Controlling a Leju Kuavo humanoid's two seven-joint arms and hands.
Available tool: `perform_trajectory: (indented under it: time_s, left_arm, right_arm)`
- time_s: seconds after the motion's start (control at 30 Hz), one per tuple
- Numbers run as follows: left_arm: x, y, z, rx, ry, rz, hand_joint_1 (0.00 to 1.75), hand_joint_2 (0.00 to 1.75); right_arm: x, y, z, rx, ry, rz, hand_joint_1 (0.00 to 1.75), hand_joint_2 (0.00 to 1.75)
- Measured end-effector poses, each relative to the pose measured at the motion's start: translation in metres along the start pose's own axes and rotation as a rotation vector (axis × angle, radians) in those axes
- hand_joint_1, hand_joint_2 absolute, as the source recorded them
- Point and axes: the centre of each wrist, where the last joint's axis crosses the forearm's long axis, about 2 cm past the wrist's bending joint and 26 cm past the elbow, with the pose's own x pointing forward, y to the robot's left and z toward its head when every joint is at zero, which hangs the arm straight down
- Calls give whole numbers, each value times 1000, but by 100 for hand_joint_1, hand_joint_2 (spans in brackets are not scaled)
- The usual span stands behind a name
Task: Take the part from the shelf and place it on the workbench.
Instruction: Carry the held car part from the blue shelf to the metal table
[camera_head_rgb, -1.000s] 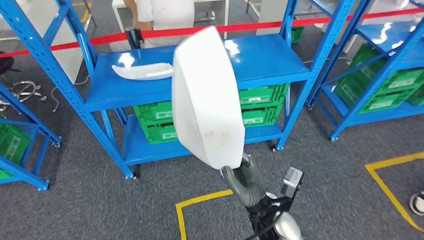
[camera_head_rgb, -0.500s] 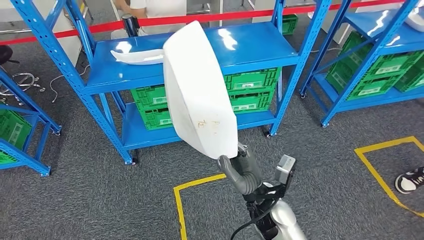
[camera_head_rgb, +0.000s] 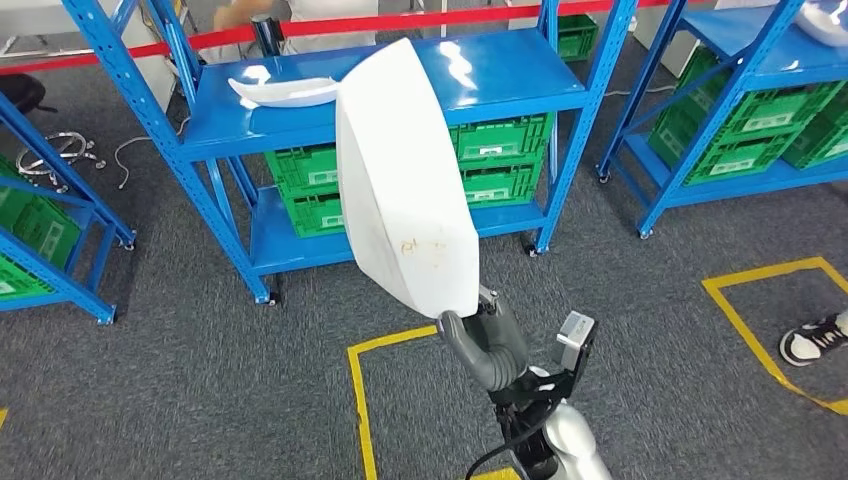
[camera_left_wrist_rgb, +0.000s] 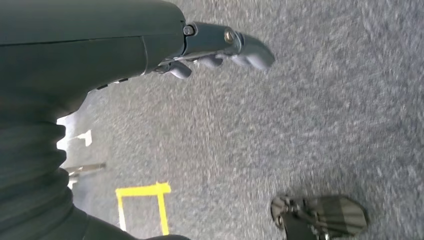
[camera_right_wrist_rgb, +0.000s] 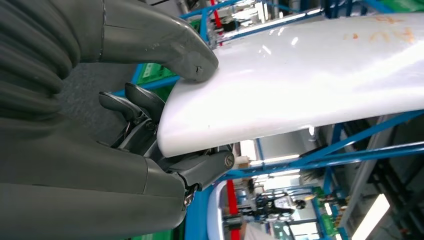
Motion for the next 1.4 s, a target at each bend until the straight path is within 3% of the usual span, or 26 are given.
perform_trajectory:
  time_s: [0.7, 1.0, 1.4]
  left_arm:
    - [-22, 1, -2, 4, 62, 17, 0, 175]
    - [-21, -2, -1, -7, 62, 12, 0, 175]
    - [-14, -4, -1, -13, 8, -68, 0, 175]
  right_arm:
    - [2, -3, 12, -10, 33, 32, 175, 175]
    - [3, -2, 13, -7, 46, 38, 175, 175]
    - [15, -6, 38, -79, 31, 83, 175, 175]
